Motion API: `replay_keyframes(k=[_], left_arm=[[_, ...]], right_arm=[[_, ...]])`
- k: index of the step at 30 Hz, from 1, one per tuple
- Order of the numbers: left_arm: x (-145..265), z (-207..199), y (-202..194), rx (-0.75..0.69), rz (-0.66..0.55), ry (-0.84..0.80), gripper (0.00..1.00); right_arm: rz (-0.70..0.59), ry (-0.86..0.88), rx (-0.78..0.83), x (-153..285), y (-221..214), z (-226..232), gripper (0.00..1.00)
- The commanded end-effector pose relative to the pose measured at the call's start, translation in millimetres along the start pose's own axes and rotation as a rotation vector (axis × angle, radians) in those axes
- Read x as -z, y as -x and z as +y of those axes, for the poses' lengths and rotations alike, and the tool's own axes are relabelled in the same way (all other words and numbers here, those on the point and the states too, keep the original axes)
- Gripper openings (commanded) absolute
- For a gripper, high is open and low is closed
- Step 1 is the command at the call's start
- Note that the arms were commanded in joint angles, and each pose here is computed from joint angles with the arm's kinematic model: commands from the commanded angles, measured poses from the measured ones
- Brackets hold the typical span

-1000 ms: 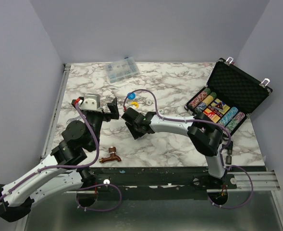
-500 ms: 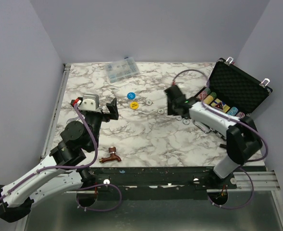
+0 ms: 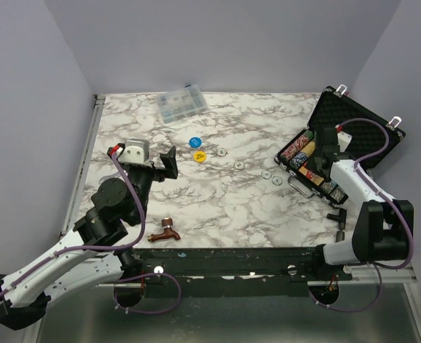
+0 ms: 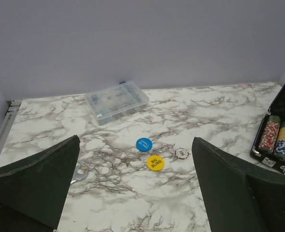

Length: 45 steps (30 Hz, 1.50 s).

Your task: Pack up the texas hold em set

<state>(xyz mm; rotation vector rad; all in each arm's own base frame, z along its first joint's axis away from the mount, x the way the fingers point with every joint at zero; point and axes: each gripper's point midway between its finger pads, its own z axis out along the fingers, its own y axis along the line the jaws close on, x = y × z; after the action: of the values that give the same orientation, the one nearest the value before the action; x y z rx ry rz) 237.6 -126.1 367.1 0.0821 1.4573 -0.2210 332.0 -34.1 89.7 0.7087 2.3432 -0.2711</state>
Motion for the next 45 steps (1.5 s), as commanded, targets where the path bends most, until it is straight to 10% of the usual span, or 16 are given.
replay_keyframes(k=[1,16,28,45], left_arm=[[0.7,-3.9,10.8,0.027,-0.013,-0.024,0.99],[-1.5,-8.0,6.6,0.017,0.003,-0.034,0.99],[-4.4,-14.1,1.6,0.009,0.022,-0.049,0.99],[-6.7,-10.4,-1.5,-0.016,0.026,-0.022,0.99]], right_arm=[[0.0,-0.077,-0.051,-11.0,-4.1,-18.1,0.38],[0.008,-0.101,-0.074,-38.1,-1.6,-20.8,0.49],[-0.017,0.057,-0.055,-3.6,18.1,1.6,0.92],[0.052,0.693,0.443,60.0,-99.0,293.0,1.0]])
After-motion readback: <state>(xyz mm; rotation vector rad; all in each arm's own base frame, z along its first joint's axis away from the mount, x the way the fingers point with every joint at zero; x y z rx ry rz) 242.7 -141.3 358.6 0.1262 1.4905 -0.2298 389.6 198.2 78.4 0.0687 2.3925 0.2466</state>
